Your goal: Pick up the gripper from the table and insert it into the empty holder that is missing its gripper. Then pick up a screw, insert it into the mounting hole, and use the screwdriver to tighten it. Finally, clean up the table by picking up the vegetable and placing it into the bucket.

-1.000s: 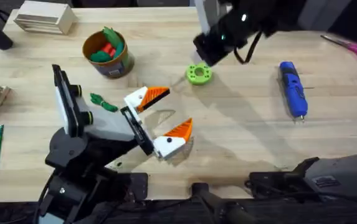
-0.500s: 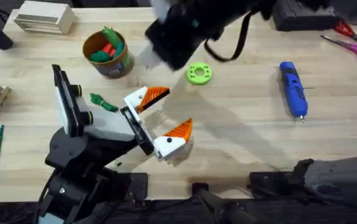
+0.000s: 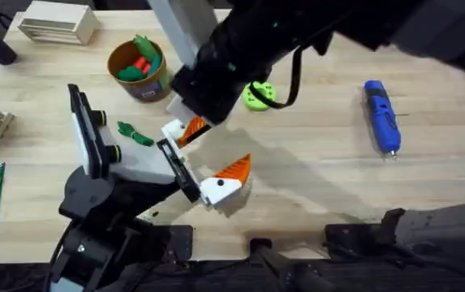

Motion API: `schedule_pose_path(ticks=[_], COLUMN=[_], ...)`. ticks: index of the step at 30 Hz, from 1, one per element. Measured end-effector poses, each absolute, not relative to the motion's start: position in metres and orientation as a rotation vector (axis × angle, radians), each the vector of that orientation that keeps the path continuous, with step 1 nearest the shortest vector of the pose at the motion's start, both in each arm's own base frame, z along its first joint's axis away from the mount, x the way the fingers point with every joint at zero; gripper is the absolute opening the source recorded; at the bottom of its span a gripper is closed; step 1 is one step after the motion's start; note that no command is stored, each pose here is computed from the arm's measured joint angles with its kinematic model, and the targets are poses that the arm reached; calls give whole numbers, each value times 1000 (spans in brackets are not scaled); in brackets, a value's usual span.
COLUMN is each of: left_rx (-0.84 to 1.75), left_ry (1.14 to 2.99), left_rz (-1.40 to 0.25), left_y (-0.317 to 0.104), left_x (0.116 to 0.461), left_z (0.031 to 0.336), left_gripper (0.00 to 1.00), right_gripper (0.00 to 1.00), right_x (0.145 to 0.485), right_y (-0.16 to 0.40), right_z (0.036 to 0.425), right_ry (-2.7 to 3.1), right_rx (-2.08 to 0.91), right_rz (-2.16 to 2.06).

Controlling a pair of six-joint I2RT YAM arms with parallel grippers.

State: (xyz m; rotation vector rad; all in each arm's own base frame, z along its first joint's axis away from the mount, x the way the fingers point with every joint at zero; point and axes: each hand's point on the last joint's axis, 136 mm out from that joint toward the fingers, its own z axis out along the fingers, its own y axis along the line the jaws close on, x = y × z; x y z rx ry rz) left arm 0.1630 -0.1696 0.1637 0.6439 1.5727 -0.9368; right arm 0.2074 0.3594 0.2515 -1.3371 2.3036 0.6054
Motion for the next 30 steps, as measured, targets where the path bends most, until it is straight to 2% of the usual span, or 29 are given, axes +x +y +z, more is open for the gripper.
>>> schedule_pose_path(ticks=[18, 30], left_rx=[643, 641], left_ry=[1575, 1576], left_rz=[-938, -941], left_y=[-170, -170], left_x=[163, 163], left_z=[163, 163], left_gripper=[987, 987], right_gripper=[7, 7], right_x=[210, 213], right_y=[367, 371], right_z=[224, 223], right_ry=[2373, 2365], right_rx=[-1361, -1358], right_rz=[579, 583])
